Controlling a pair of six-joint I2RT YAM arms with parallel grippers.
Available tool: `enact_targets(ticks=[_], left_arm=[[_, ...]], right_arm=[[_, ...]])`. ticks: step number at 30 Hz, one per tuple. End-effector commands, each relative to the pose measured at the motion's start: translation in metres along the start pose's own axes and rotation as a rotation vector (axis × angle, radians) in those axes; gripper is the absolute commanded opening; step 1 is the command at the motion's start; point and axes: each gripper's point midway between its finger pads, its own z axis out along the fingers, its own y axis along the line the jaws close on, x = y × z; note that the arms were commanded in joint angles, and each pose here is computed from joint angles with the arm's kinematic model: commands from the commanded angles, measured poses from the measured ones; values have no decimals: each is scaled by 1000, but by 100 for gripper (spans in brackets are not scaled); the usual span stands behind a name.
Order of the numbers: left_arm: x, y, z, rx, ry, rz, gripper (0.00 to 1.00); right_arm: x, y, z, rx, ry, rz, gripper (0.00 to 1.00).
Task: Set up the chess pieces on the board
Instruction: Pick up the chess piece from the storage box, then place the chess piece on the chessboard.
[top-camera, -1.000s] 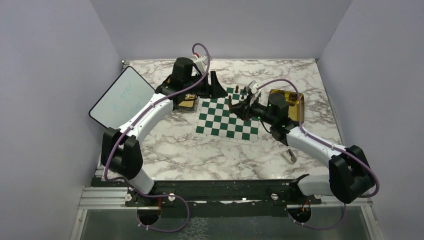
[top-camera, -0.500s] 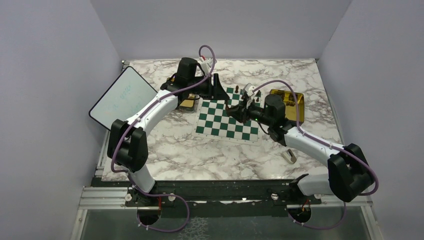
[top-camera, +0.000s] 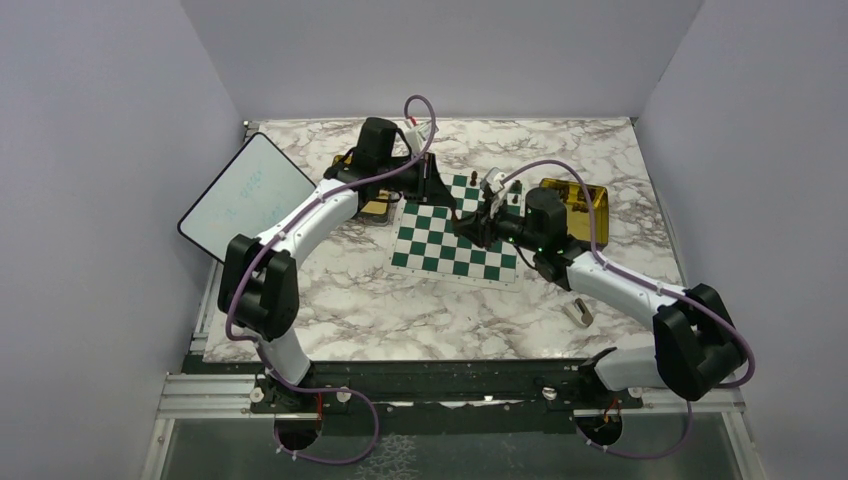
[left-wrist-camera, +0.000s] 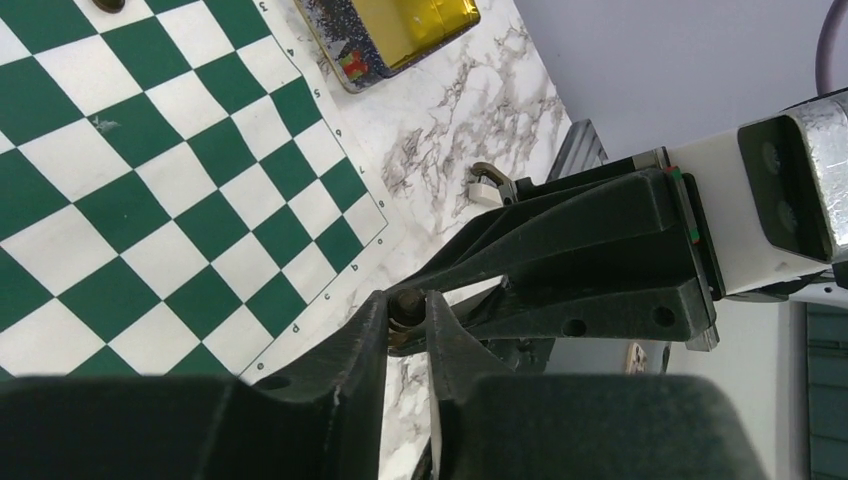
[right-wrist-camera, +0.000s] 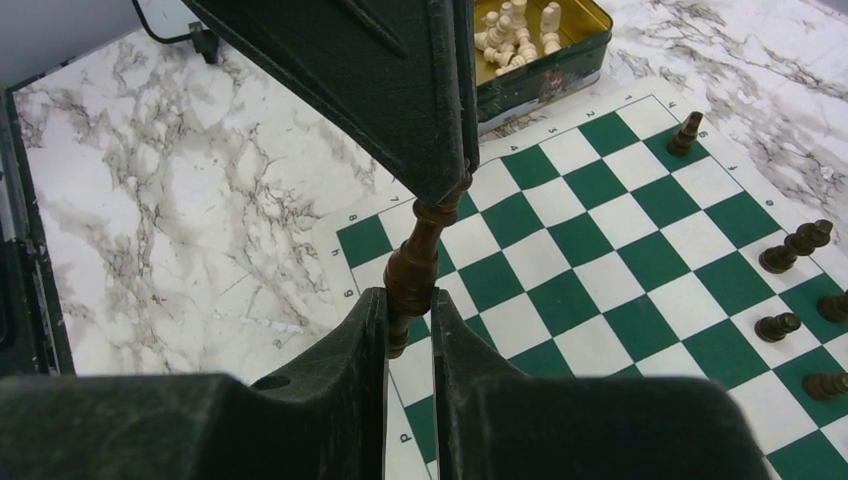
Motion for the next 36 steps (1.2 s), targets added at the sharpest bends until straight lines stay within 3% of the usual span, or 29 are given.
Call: enact_targets(ticks=[1,11,19,27,36], left_arm=[[4,-5,2,35,31,44,13],[-22,14,-8,-156,-63,125,10],[-68,25,-11,-292,-200,191,10],[-107,54,12,-479,-356,332,10],[-130,98,47,-560,-496,383,8]], right_arm=[[-9,-2,3,15,-6,-11,13],[20,-15,-5,131,86,121,13],[50,-41,-34,396,167,277,13],[57,-69,-62,661,216,393,13],[43,-71,-81,703,205,382,13]])
